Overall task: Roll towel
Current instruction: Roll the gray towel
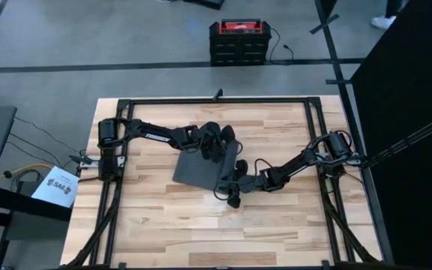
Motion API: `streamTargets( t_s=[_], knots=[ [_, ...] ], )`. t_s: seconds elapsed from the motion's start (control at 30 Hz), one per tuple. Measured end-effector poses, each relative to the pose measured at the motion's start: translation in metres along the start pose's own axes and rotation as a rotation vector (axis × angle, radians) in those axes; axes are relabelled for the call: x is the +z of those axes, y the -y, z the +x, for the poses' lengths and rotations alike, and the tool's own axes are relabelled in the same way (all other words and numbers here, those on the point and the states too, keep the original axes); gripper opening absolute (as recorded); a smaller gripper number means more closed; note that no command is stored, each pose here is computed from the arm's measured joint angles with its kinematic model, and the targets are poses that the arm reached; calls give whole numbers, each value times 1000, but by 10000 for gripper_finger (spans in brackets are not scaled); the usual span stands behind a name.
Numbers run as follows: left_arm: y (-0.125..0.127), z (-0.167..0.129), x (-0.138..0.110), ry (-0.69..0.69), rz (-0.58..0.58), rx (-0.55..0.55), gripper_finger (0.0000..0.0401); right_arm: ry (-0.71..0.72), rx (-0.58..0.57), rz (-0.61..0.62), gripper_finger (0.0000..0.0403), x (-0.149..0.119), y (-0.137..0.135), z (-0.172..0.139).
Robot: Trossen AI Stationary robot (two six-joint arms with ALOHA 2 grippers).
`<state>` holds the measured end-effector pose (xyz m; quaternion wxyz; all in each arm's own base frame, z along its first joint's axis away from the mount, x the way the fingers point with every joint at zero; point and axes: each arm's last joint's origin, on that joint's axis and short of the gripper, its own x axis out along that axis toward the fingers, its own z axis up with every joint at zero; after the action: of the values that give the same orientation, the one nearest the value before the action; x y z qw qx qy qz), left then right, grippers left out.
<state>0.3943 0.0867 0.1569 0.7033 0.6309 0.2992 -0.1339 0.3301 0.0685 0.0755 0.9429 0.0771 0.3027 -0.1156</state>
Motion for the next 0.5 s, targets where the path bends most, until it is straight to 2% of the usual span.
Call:
streamTargets(
  t_s=[0.2,0.3,0.37,0.5],
  knots=[
    [9,13,0,10,96,10,266,-2,-1,-1,180,0,0,0],
    [22,28,-6,-28,169,-34,245,-2,-2,-1,180,0,0,0],
    [23,36,-8,-82,206,-15,230,-1,-7,0,180,0,1,0],
    [17,43,-15,-113,194,-9,206,1,-16,1,180,0,1,0]
  ],
)
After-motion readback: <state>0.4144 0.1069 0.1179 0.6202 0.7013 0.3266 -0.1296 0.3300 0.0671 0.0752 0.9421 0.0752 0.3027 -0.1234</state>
